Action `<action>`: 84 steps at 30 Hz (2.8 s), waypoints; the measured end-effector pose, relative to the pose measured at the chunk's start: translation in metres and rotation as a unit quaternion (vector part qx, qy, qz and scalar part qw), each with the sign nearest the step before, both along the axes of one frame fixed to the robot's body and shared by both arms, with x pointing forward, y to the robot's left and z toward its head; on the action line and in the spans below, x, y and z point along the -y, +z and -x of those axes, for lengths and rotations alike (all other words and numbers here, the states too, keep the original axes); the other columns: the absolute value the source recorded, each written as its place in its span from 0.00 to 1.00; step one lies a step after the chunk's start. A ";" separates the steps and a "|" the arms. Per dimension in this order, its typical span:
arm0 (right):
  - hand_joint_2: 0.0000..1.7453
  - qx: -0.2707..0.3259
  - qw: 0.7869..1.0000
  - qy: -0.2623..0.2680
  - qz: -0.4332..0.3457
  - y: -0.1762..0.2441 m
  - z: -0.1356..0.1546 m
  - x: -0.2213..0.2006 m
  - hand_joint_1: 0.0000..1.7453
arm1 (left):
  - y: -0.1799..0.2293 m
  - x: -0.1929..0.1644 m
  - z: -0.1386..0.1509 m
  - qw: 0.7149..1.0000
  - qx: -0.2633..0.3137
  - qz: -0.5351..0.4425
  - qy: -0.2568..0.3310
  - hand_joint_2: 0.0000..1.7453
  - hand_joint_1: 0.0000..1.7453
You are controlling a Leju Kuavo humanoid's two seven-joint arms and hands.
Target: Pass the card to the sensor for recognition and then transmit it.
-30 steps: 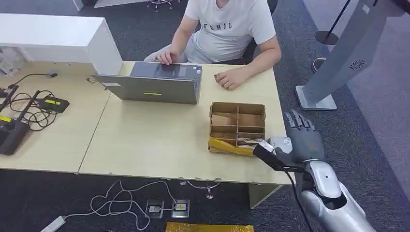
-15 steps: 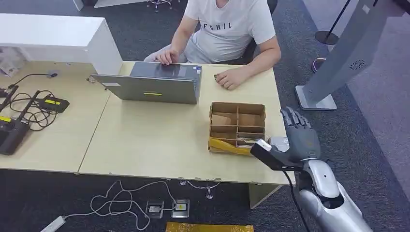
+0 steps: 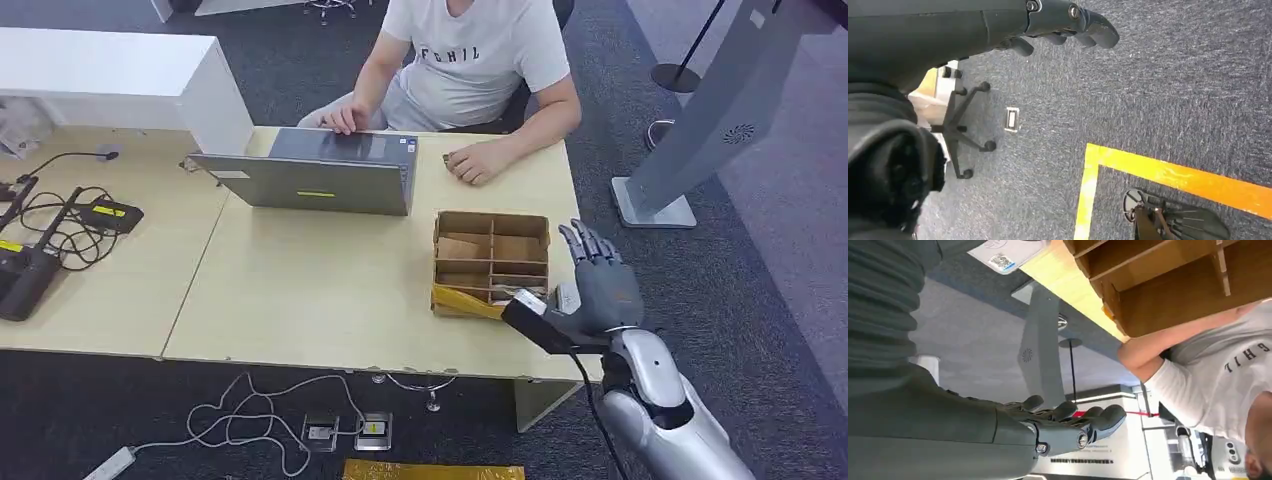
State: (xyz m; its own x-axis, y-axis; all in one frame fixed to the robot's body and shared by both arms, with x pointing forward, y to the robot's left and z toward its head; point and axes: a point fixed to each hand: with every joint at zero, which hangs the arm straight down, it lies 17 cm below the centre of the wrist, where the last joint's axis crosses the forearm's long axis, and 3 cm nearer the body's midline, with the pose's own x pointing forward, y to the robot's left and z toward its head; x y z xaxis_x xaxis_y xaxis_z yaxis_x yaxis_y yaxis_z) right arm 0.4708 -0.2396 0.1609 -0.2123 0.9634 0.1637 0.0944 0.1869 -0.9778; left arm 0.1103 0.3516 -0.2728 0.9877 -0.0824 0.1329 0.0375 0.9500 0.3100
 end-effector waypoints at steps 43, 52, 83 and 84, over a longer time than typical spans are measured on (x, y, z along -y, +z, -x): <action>1.00 -0.021 0.999 -0.006 -0.032 -0.022 0.000 -0.013 0.00 | 0.000 0.003 -0.001 1.000 -0.001 0.000 -0.015 0.00 0.00; 1.00 -0.024 0.999 -0.008 -0.025 -0.027 0.000 -0.018 0.00 | 0.000 0.003 0.000 1.000 -0.001 0.003 -0.004 0.00 0.00; 1.00 -0.032 0.999 0.016 -0.006 -0.040 -0.015 -0.044 0.00 | 0.000 0.004 -0.004 1.000 0.001 0.004 -0.017 0.00 0.00; 1.00 -0.033 0.999 0.016 -0.005 -0.041 -0.015 -0.043 0.00 | 0.000 0.004 -0.004 1.000 0.001 0.004 -0.017 0.00 0.00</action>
